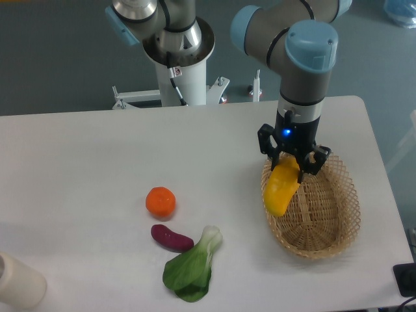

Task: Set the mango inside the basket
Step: 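Lift the yellow mango slightly out of the basket with the gripper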

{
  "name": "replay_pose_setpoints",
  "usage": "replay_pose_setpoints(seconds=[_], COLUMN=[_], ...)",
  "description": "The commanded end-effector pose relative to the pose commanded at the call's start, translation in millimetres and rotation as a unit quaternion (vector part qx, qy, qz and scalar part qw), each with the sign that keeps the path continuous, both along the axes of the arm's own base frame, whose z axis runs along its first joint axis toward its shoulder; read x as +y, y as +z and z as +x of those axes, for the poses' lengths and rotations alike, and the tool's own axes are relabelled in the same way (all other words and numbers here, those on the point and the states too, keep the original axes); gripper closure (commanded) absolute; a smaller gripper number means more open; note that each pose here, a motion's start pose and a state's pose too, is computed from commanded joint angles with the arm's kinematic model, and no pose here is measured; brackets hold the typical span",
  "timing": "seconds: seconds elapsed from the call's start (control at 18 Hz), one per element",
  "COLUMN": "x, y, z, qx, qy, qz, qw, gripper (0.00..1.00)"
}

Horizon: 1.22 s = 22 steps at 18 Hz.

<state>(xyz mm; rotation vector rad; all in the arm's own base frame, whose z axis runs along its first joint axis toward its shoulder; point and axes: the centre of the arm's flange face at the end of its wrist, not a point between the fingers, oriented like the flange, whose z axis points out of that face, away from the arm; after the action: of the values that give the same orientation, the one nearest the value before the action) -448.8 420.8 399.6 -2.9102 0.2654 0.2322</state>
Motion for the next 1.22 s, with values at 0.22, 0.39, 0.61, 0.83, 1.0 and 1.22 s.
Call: replay_pose_setpoints(seconds=[0.22,0.39,0.61,0.83,1.0,1.22], x=[-4,-19,-31,-46,-73,-95], y=[2,10,14,10,-4,-35], z=[-3,-9,-14,-23,-38,-68], qx=[0.001,-0.002,0.005,0.008,0.007,-0.003], qy=[0.004,0.008,-0.010,-0.024,-0.036,-0.047], qz=[0.001,0.019,0.020,0.014,0.001,-0.010], qw=[1.0000,0.9998,0.9997,0.9996,0.9993,0.9988], gripper=[0.45,0.45,0.45,0.45,0.45,0.45])
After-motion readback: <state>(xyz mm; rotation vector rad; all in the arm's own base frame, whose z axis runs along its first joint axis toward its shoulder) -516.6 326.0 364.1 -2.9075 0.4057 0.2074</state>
